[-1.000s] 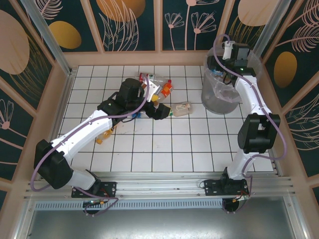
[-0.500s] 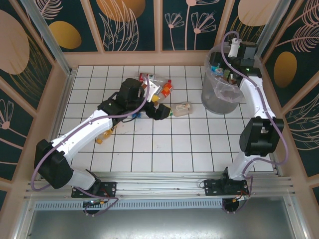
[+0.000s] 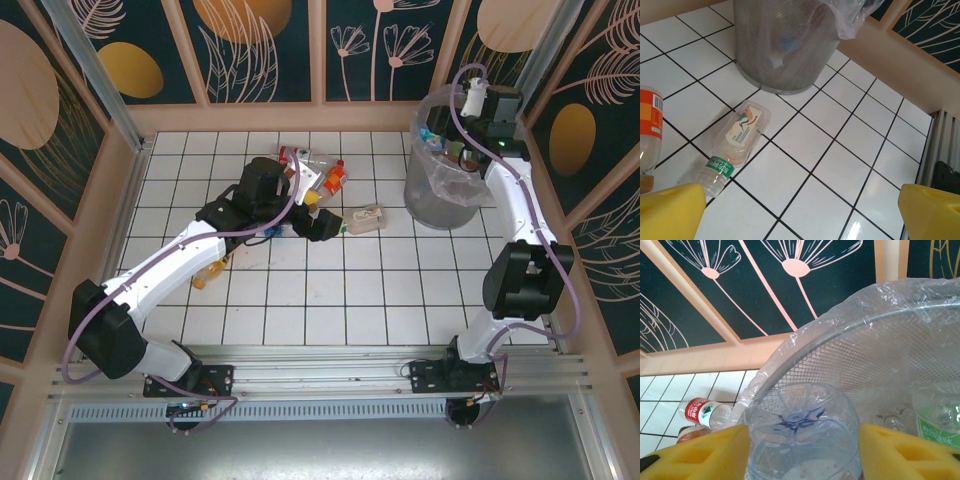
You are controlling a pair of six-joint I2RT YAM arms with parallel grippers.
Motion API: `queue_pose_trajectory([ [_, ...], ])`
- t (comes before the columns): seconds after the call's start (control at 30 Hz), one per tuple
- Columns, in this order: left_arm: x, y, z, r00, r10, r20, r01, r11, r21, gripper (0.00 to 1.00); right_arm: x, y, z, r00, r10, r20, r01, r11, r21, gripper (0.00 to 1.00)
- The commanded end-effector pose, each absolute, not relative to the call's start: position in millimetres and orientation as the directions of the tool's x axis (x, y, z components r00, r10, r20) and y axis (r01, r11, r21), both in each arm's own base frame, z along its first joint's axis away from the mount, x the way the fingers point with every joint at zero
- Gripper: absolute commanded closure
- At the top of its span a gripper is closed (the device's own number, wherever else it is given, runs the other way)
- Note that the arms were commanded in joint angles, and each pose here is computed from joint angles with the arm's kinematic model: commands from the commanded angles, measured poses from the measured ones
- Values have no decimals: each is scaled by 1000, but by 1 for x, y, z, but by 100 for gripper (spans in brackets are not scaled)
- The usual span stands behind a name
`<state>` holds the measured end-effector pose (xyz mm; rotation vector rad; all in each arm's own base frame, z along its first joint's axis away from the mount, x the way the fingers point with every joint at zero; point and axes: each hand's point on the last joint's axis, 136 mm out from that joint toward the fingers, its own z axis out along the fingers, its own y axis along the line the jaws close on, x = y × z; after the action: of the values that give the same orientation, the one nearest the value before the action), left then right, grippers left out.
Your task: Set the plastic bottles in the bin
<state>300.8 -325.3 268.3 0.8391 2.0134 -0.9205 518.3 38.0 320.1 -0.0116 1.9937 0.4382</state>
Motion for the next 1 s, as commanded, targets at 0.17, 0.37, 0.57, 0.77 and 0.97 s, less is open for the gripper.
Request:
queue_pose_trajectory([
  [0.17, 300, -328, 267, -507, 242, -827, 792, 509, -336, 1, 495, 41, 286, -523, 150, -839, -183, 942, 282, 52],
  [0.37, 301, -328, 265, -508, 245, -826, 791, 513, -334, 1, 484, 34, 264, -540, 159, -826, -116, 959, 260, 53],
  [0.57, 312, -316, 249, -472, 308, -826, 781, 581, -230, 1, 481, 22, 271, -507, 246, -826, -22, 954, 298, 53],
  [0.77, 323, -310, 226, -485, 373, -791, 762, 624, -173, 1, 484, 28, 300, -463, 270, -844, -54, 942, 331, 45],
  [0.97, 342, -310, 195, -514, 469, -718, 749, 653, -110, 3, 470, 27, 345, -371, 265, -890, -86, 945, 317, 36],
])
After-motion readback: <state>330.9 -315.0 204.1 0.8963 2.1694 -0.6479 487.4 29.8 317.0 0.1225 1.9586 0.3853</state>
